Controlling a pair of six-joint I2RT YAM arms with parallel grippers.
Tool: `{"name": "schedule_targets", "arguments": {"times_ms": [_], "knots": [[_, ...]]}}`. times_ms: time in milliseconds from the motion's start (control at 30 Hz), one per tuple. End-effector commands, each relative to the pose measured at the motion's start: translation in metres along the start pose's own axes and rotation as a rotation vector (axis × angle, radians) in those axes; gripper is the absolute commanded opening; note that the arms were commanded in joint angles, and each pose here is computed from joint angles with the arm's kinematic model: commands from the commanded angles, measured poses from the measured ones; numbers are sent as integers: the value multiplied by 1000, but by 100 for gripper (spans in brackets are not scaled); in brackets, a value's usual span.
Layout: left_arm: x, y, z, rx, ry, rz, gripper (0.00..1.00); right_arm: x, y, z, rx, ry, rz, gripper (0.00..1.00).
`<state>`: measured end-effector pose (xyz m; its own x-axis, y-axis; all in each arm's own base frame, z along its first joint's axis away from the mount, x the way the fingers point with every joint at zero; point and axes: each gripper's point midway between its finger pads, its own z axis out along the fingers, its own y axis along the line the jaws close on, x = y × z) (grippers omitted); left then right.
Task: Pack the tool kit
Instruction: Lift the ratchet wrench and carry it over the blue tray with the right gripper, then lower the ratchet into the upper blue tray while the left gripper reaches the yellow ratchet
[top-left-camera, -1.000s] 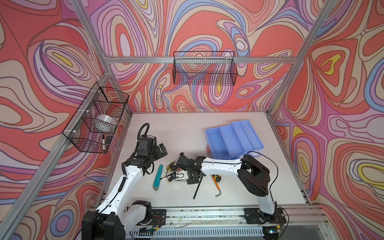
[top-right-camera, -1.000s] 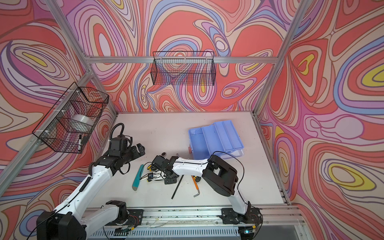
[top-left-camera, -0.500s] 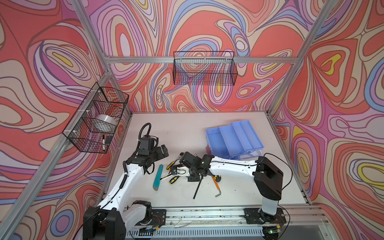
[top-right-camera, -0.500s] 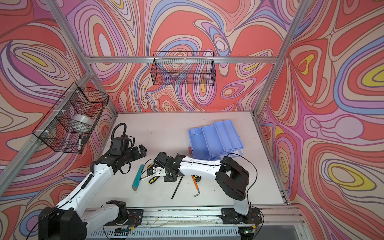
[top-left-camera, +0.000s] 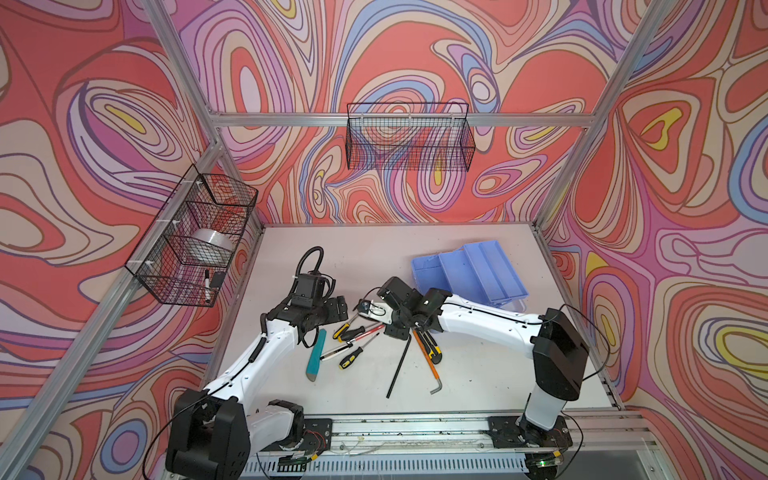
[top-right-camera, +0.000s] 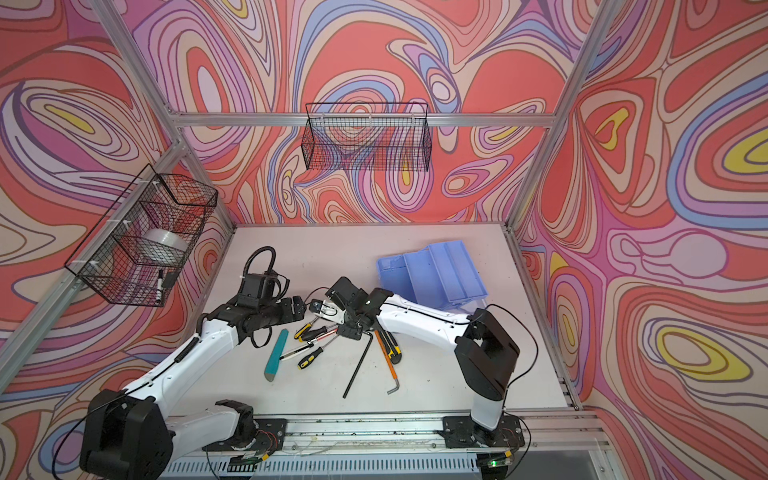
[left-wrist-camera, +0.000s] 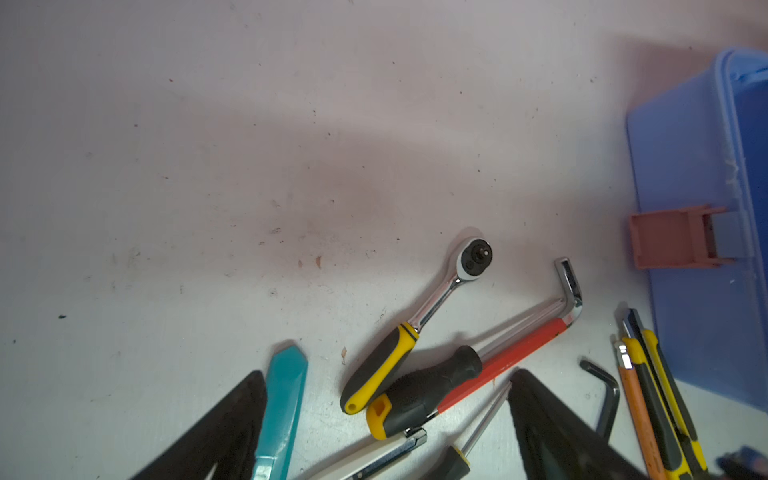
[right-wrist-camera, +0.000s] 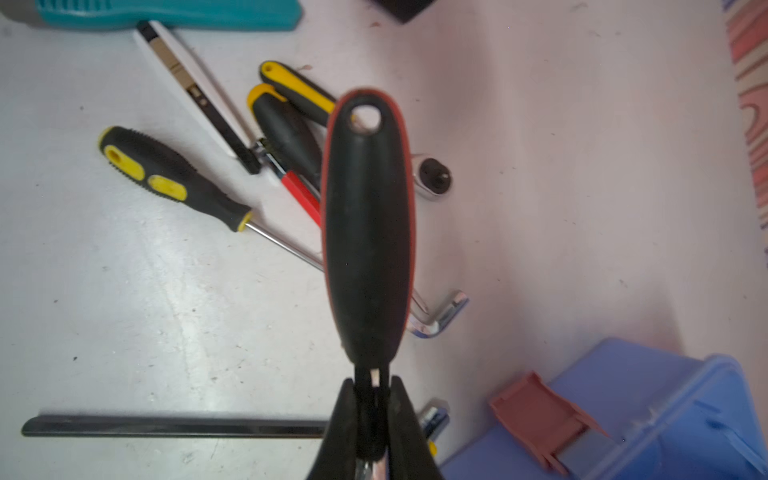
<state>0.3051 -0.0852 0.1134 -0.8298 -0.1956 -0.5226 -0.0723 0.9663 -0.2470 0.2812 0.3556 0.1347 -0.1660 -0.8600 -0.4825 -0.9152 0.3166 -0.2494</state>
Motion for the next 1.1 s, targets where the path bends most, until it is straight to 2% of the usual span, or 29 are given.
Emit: {"name": "schedule_targets", "arguments": {"times_ms": [0,133,400,567,833,1067], "knots": [[5,-10,4,-7,51,86,86,-12,-50,-40,105,-72,165,0],[9,-19,12,4,83,119,78,10,-99,-62,218,-58,323,0],[9,-36,17,31,106,192,75,84,-190,-102,395,-21,651,0],[9,-40,22,28,122,214,72,125,-227,-116,451,-24,794,0],[8,-42,24,40,121,232,72,180,-254,-118,475,16,937,0],[5,-45,24,50,115,226,72,196,-250,-104,442,58,948,0]]}}
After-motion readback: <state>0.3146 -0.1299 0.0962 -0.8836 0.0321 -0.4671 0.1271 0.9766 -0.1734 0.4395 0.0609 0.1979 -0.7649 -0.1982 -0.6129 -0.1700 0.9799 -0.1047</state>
